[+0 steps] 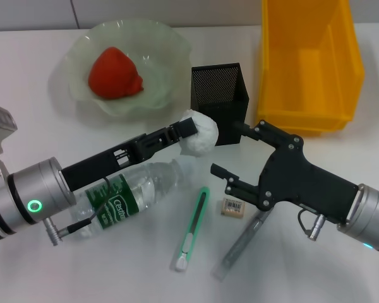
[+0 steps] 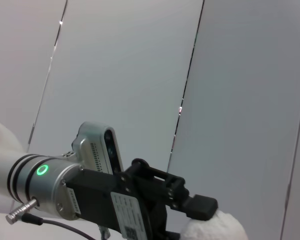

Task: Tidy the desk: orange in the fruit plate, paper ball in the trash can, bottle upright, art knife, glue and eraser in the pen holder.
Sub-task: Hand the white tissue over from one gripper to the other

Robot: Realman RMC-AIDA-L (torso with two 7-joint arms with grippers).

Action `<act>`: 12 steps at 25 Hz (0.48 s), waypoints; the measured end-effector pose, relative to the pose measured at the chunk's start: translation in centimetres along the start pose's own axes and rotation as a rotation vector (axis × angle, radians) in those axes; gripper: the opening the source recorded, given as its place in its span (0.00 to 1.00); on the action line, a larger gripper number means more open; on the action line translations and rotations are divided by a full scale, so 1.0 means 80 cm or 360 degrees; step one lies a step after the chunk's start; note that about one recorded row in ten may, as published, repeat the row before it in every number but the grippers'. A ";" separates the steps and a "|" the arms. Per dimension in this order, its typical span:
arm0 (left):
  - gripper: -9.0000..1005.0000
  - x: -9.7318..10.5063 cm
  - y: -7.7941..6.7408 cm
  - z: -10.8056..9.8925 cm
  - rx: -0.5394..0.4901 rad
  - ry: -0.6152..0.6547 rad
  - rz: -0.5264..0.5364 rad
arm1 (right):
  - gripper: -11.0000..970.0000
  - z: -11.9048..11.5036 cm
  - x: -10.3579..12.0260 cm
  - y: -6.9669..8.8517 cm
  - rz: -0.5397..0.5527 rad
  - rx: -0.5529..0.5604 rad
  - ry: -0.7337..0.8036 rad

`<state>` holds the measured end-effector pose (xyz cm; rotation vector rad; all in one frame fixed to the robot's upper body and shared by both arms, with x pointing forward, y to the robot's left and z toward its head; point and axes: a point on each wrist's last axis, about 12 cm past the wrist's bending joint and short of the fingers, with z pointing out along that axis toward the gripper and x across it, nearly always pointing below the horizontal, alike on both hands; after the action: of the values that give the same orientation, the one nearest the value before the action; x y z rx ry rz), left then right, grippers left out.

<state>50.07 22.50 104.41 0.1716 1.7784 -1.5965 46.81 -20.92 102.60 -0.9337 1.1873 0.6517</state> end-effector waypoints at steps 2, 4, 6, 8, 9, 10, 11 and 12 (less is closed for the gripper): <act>0.43 0.002 0.000 0.002 0.0003 0.0000 -0.0016 | 0.73 0.005 -0.001 0.002 -0.0029 0.0000 -0.0014; 0.43 0.002 0.000 0.002 0.0003 0.0000 -0.0016 | 0.73 0.006 -0.001 0.002 -0.0034 0.0003 -0.0016; 0.43 0.003 -0.001 0.004 0.0014 0.0003 -0.0029 | 0.73 0.009 -0.002 0.001 -0.0038 0.0014 -0.0021; 0.43 0.004 -0.002 0.006 0.0021 0.0006 -0.0038 | 0.73 0.010 -0.002 0.000 -0.0039 0.0017 -0.0023; 0.43 0.004 -0.002 0.006 0.0021 0.0006 -0.0039 | 0.73 0.011 -0.002 0.000 -0.0040 0.0018 -0.0024; 0.43 0.004 -0.002 0.006 0.0023 0.0006 -0.0041 | 0.73 0.012 -0.002 -0.001 -0.0042 0.0015 -0.0025; 0.43 0.004 -0.002 0.006 0.0025 0.0007 -0.0043 | 0.73 0.013 -0.002 -0.002 -0.0044 0.0013 -0.0025; 0.43 0.004 -0.002 0.006 0.0025 0.0007 -0.0045 | 0.73 0.015 -0.003 -0.002 -0.0045 0.0010 -0.0025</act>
<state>49.95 21.94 104.36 0.1578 1.7791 -1.6317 47.49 -19.97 102.96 -0.9372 1.1596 0.6310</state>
